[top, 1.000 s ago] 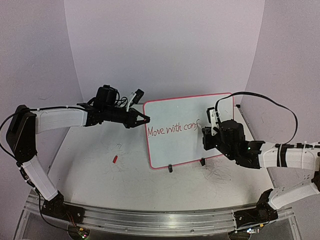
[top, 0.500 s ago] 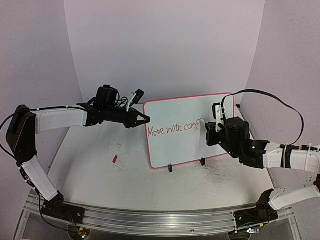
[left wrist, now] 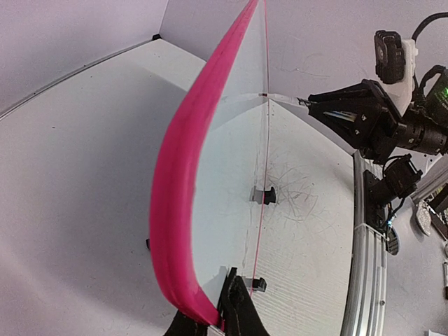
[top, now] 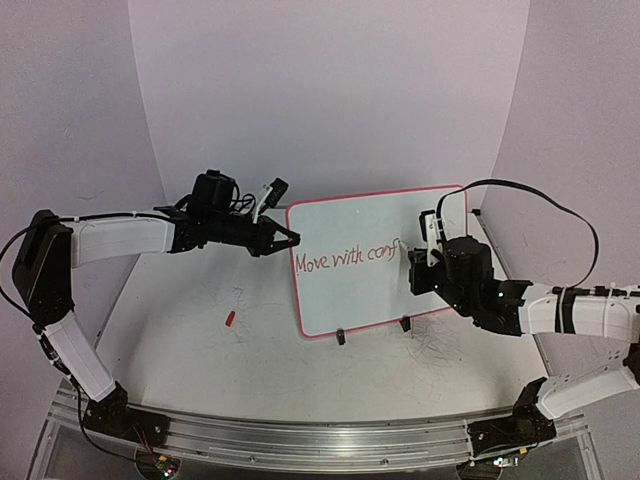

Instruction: Write a sentence on the whiteboard

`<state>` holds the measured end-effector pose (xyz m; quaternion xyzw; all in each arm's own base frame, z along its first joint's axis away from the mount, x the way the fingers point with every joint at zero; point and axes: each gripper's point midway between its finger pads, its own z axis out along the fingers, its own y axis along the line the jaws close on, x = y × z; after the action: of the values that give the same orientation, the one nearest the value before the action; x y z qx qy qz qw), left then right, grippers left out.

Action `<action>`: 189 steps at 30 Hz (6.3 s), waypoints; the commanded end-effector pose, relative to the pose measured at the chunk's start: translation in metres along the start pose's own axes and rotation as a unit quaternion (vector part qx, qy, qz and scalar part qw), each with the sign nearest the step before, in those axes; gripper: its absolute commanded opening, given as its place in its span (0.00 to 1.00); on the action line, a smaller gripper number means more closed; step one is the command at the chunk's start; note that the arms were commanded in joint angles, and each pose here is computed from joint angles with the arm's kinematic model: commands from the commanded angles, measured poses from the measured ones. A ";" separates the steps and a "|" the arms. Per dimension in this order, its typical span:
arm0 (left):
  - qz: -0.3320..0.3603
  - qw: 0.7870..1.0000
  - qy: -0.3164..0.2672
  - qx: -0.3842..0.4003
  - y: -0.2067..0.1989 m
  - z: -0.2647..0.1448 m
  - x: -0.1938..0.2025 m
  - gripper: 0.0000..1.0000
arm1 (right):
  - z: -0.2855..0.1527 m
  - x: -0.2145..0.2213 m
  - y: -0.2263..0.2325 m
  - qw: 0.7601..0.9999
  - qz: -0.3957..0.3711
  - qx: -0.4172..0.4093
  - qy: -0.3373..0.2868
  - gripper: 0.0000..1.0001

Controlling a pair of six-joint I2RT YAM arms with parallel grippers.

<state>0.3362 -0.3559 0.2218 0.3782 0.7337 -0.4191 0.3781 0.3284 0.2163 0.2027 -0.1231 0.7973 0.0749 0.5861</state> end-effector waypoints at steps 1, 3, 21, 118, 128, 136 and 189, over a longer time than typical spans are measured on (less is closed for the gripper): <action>0.040 0.995 0.022 -0.086 0.031 -0.004 0.011 0.00 | 0.004 -0.016 -0.002 1.000 0.012 0.011 -0.017 0.00; 0.040 0.995 0.022 -0.086 0.030 -0.005 0.011 0.00 | 0.003 -0.016 -0.003 1.000 0.012 0.013 -0.016 0.00; 0.041 0.995 0.022 -0.088 0.031 -0.004 0.011 0.00 | -0.005 -0.010 0.002 0.999 0.026 -0.016 -0.009 0.00; 0.050 0.994 0.024 -0.093 0.030 -0.003 0.010 0.00 | -0.019 -0.014 -0.007 0.999 -0.002 -0.039 -0.017 0.00; 0.050 0.994 0.026 -0.089 0.029 -0.001 0.011 0.00 | -0.014 -0.012 -0.016 1.000 0.009 -0.017 -0.012 0.00; 0.050 0.995 0.025 -0.088 0.029 -0.002 0.011 0.00 | -0.011 -0.012 -0.019 1.000 0.015 -0.012 -0.010 0.00; 0.053 0.994 0.029 -0.086 0.026 0.001 0.013 0.00 | -0.004 0.016 -0.010 0.999 0.014 -0.029 0.037 0.00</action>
<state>0.3339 -0.3578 0.2221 0.3810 0.7345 -0.4132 0.3803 0.3242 0.2078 0.1898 -0.1403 0.8102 0.1052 0.5594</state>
